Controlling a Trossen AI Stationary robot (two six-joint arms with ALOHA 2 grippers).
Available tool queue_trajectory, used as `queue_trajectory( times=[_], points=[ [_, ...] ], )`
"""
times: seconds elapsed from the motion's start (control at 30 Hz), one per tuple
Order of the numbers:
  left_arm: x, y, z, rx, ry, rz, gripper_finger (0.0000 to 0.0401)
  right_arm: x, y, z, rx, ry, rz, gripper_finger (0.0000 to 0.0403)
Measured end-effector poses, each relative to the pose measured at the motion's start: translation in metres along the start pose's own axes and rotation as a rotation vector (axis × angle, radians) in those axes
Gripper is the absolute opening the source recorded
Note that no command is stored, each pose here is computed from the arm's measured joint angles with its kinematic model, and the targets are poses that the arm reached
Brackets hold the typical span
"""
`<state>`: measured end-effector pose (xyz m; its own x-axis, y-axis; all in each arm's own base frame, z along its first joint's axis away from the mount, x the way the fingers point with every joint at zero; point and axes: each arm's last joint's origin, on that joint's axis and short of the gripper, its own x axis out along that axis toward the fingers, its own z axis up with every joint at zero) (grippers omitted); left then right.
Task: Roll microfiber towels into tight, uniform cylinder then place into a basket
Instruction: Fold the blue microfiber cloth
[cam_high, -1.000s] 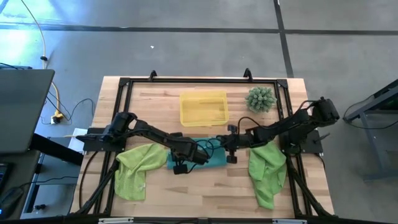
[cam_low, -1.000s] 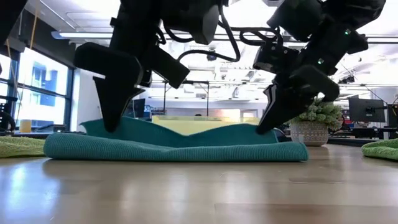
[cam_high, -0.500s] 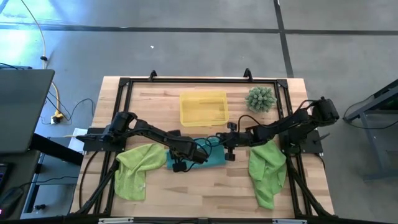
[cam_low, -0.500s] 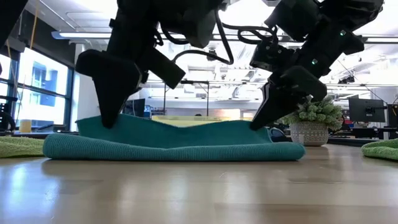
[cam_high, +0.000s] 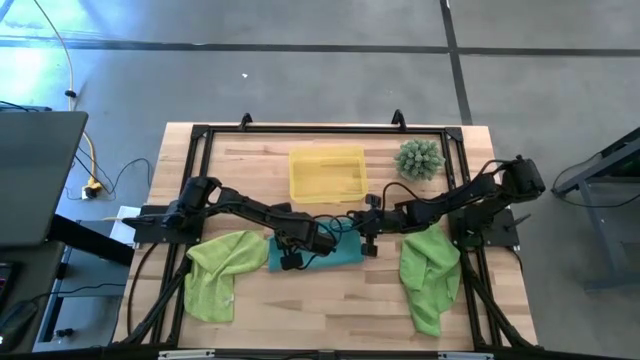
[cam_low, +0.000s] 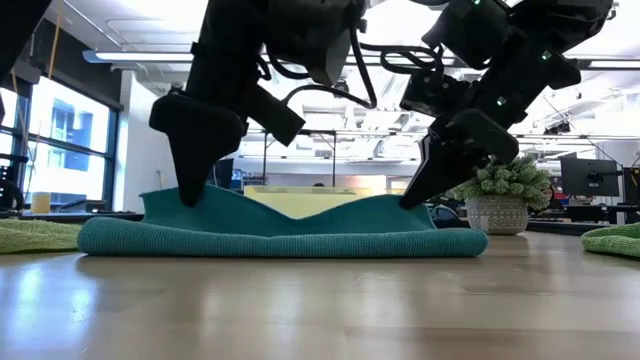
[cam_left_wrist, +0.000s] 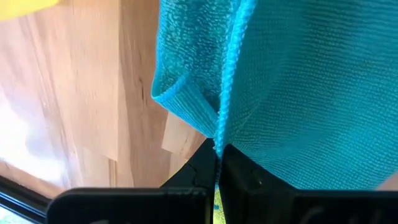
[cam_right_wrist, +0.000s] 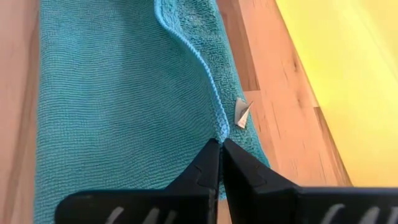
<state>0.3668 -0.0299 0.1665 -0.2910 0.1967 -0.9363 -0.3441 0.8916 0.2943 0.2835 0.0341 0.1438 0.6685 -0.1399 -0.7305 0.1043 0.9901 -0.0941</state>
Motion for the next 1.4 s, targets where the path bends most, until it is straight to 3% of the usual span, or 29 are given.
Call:
queue_trajectory(
  times=[0.17,0.5,0.77,1.0,1.17,1.4],
  points=[
    [0.000,0.002,0.001,-0.004,-0.014,0.025,0.0000,0.000,0.000,0.000,-0.049,-0.001,-0.012,0.0028],
    [0.000,0.003,0.002,-0.005,-0.018,0.030,0.0000,-0.002,-0.006,0.007,-0.126,-0.025,-0.231,0.0128],
    [0.001,0.005,0.003,-0.012,-0.018,0.035,0.0000,-0.005,0.005,0.015,-0.110,-0.050,-0.140,0.0133],
    [0.001,0.006,0.003,-0.014,-0.020,0.038,0.0000,-0.006,0.003,0.004,-0.010,0.053,-0.150,0.0133],
    [0.001,0.006,0.003,-0.014,-0.020,0.038,0.0000,-0.003,-0.003,0.002,0.130,0.081,-0.123,0.0133],
    [0.001,0.006,0.003,-0.013,-0.020,0.038,0.0000,0.019,-0.003,-0.009,0.210,0.146,-0.086,0.0133]
  ],
)
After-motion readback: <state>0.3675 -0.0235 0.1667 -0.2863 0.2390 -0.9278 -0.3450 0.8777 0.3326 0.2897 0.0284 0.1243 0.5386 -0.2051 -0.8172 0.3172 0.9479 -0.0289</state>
